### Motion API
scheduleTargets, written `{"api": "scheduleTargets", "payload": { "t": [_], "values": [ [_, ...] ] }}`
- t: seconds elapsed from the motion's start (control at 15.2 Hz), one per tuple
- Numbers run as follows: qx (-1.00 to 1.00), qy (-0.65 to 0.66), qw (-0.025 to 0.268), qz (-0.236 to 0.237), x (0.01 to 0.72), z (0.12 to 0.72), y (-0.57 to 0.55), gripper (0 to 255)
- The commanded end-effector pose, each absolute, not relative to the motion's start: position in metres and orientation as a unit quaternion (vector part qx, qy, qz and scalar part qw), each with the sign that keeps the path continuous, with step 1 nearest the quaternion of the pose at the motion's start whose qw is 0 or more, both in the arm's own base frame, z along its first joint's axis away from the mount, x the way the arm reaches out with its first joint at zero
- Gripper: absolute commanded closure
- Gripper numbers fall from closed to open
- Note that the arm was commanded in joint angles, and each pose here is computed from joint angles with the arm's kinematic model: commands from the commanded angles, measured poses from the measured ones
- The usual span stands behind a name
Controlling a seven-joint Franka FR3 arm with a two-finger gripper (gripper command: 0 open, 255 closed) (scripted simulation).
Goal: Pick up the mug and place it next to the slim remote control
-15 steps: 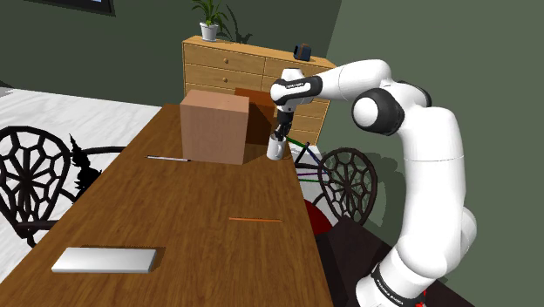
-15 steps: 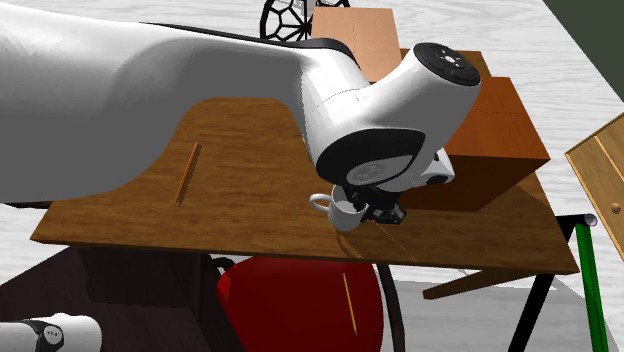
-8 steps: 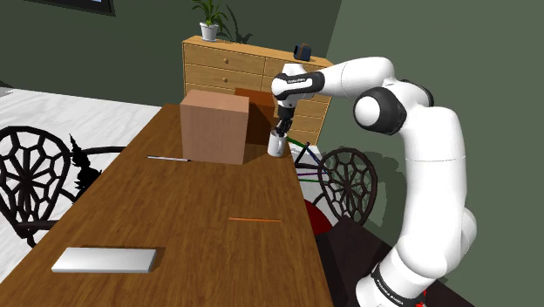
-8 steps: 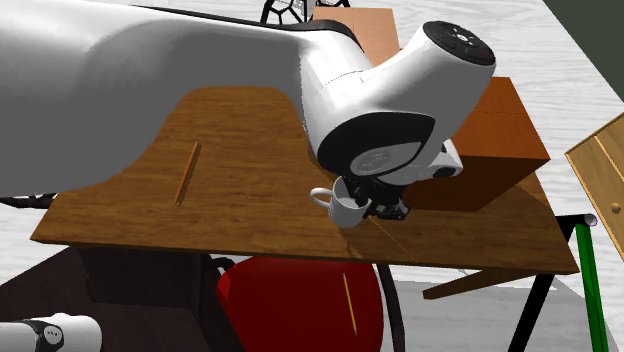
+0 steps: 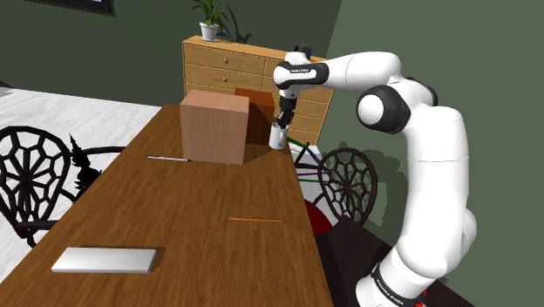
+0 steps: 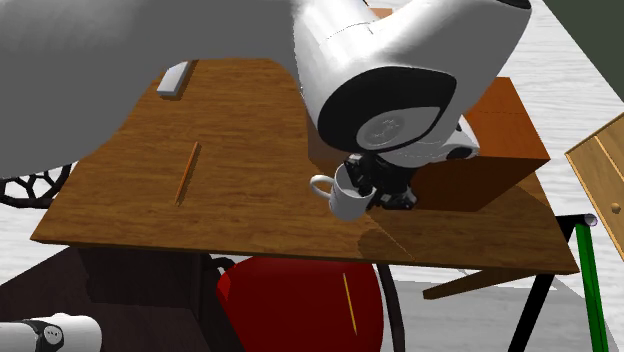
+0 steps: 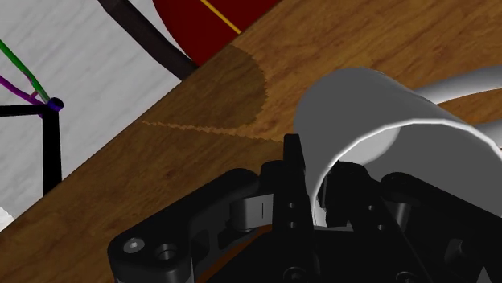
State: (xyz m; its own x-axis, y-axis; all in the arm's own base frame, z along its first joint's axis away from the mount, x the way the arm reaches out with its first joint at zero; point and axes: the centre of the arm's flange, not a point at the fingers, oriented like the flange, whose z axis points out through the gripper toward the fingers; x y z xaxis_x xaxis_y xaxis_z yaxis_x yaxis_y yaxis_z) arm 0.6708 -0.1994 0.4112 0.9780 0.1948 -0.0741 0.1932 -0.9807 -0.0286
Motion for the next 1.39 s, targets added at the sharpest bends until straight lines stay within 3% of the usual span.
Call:
{"api": "scheduleTargets", "payload": {
  "t": [0.0,1.32],
  "values": [
    [-0.994,-0.097,0.011,0.038,0.671,0.422,-0.199,255],
    [-0.994,-0.098,0.011,0.038,0.671,0.523,-0.199,255]
  ]
}}
